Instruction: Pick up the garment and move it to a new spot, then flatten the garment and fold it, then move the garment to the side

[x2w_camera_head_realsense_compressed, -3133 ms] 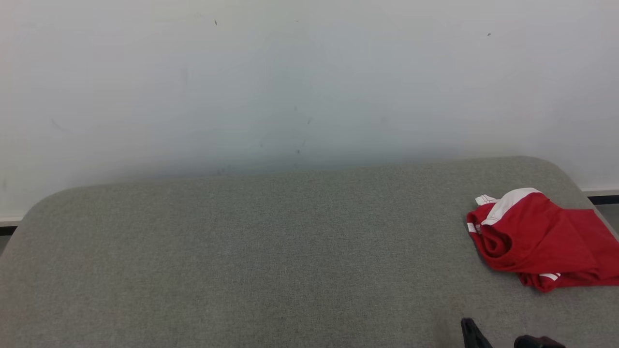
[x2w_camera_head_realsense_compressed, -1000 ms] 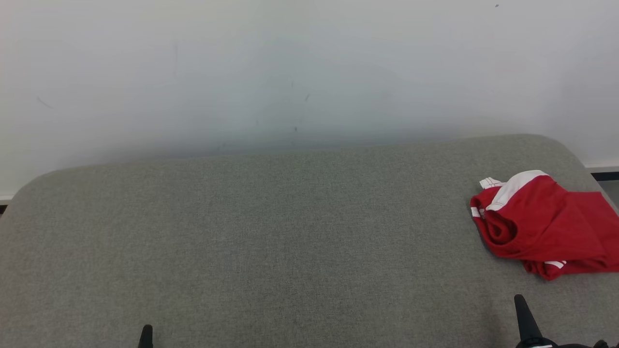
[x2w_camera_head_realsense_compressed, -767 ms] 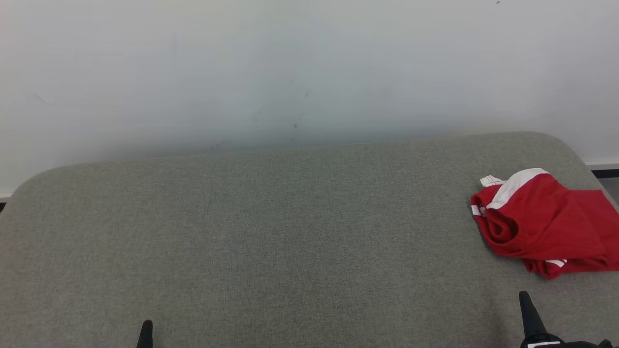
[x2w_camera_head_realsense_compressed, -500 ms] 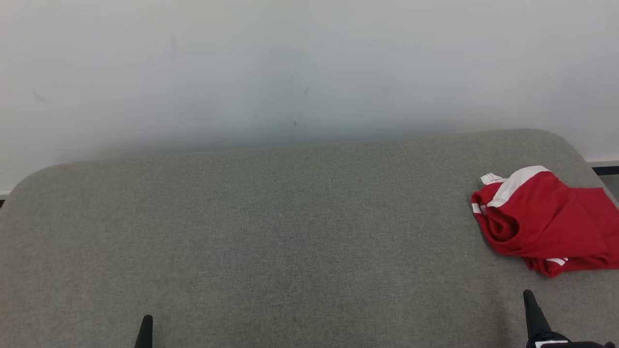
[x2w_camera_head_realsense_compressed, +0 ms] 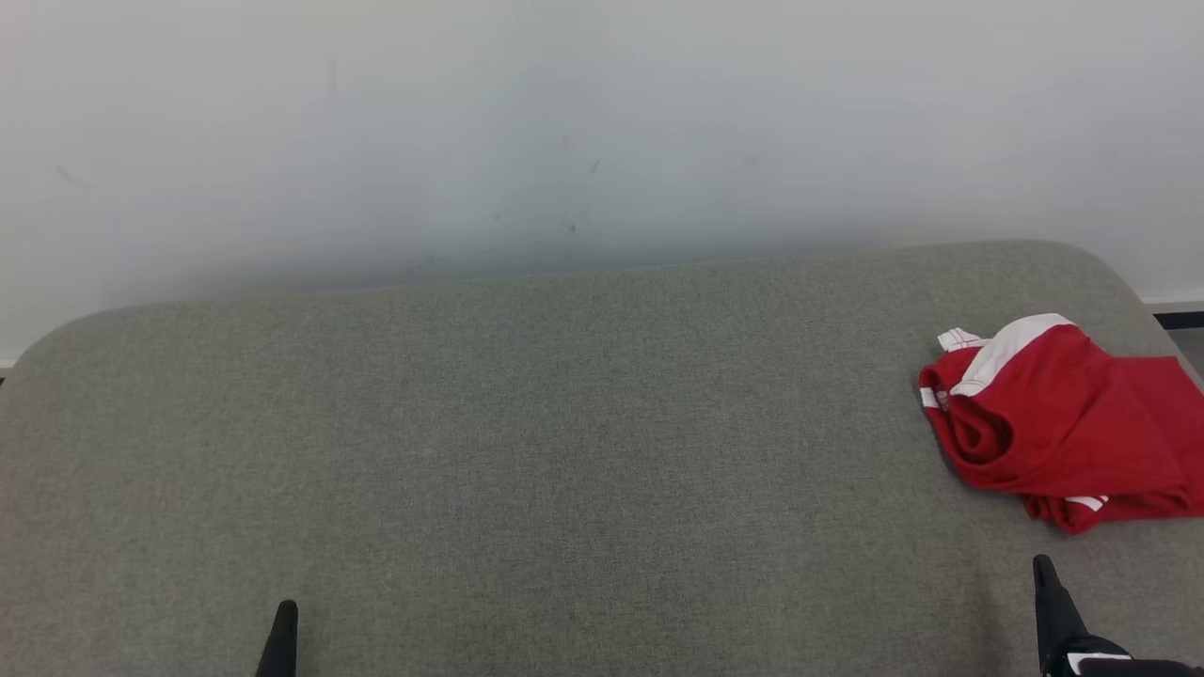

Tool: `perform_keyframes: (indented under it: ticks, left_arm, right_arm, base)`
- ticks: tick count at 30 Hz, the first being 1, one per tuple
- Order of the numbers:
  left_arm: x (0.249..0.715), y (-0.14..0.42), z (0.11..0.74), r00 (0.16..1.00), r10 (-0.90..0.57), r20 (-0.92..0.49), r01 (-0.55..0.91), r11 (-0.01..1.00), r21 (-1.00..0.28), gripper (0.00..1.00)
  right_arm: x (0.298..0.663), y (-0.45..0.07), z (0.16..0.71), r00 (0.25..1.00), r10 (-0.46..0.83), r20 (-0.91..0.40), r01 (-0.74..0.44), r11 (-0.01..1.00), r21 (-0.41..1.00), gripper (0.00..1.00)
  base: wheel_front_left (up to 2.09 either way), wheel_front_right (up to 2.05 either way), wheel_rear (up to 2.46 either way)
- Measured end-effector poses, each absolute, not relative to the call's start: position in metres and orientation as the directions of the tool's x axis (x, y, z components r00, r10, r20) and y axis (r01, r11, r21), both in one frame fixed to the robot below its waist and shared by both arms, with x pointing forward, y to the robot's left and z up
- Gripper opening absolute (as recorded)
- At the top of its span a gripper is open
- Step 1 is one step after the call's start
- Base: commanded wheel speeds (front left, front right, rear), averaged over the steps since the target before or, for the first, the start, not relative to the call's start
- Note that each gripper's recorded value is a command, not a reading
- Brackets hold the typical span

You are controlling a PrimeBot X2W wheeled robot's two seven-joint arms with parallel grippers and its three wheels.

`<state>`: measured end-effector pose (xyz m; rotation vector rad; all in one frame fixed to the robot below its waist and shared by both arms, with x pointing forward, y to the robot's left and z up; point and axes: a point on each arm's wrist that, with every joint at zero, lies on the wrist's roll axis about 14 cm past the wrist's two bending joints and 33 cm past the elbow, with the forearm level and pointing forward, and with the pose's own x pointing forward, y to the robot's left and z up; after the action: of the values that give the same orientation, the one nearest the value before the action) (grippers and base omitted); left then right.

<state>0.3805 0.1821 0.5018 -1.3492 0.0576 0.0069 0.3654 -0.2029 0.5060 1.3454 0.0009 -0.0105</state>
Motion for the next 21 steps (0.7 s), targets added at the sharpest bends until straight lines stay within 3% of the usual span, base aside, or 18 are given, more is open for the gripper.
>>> perform_keyframes:
  ticks: [21]
  left_arm:
    - [0.391,0.179,0.505,0.998,-0.051,-0.024,-0.020,0.084,-0.996,0.00]
  right_arm:
    - [0.372,-0.214,0.506,0.999,-0.040,-0.004,0.007,0.083,0.996,0.00]
  base:
    - [0.00,0.00,0.00]
